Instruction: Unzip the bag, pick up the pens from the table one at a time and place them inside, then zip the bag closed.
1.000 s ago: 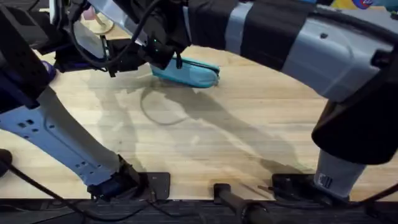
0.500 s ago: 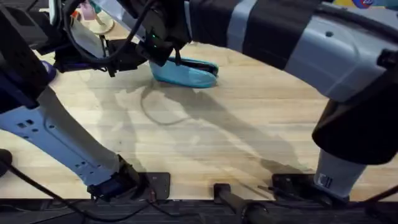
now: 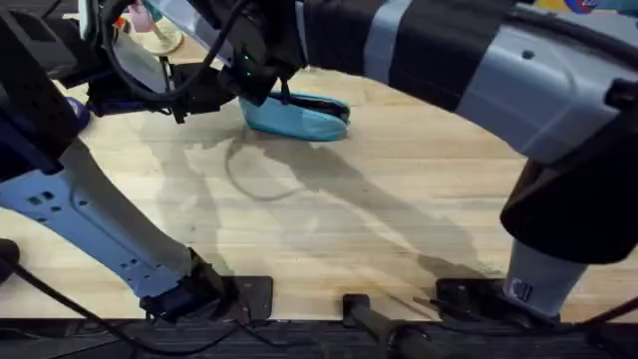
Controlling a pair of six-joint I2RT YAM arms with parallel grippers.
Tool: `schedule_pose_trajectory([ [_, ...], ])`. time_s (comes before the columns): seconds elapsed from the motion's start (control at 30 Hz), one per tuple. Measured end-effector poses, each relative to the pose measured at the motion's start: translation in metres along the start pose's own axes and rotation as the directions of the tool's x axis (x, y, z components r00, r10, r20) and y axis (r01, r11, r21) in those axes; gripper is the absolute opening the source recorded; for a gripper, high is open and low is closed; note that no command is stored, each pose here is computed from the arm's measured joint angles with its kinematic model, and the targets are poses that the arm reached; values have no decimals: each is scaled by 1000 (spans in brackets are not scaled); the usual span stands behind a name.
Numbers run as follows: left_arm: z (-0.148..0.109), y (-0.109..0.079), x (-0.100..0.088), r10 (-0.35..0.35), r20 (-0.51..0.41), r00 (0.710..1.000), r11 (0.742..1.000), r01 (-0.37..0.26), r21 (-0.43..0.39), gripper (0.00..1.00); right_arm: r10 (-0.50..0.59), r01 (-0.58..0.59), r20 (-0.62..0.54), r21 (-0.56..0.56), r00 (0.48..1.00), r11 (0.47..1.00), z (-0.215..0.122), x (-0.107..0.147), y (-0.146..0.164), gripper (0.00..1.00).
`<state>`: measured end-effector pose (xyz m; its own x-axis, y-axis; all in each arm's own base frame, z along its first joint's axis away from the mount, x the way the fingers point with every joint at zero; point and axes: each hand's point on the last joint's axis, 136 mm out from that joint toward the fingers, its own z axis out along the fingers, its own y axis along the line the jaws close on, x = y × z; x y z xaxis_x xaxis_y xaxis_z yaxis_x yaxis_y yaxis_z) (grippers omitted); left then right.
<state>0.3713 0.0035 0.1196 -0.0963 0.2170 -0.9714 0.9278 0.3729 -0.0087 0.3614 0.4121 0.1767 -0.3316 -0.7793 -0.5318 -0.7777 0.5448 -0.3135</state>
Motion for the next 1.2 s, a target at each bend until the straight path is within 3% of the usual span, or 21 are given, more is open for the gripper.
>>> schedule_pose_trajectory([
  [0.53, 0, 0, 1, 0, -5, 1000, 1000, 0, 2, 57, 0, 0, 1, 0, 1000, 1000, 0, 0, 0, 30],
  [0.57, 0, 0, 1, 4, -5, 1000, 1000, -4, 2, 163, 0, 0, 1, 0, 1000, 1000, 0, 0, 0, 31],
  [0.7, 0, -1, 2, -1, -12, 1000, 1000, 2, 5, 806, 0, 0, 0, 0, 1000, 1000, 0, 0, 0, 30],
  [0.73, 0, -2, 3, -8, -18, 1000, 1000, 8, 8, 915, 1, -1, 1, 0, 1000, 1000, 0, 0, 0, 30],
  [0.87, 0, -4, 7, -19, -44, 999, 1000, 20, 19, 993, 0, 0, 1, 0, 1000, 1000, 0, 0, 0, 30],
  [1.2, 9, -3, 11, 19, -74, 997, 999, -16, 43, 995, 0, 0, 0, 0, 1000, 1000, 0, 0, 0, 31],
])
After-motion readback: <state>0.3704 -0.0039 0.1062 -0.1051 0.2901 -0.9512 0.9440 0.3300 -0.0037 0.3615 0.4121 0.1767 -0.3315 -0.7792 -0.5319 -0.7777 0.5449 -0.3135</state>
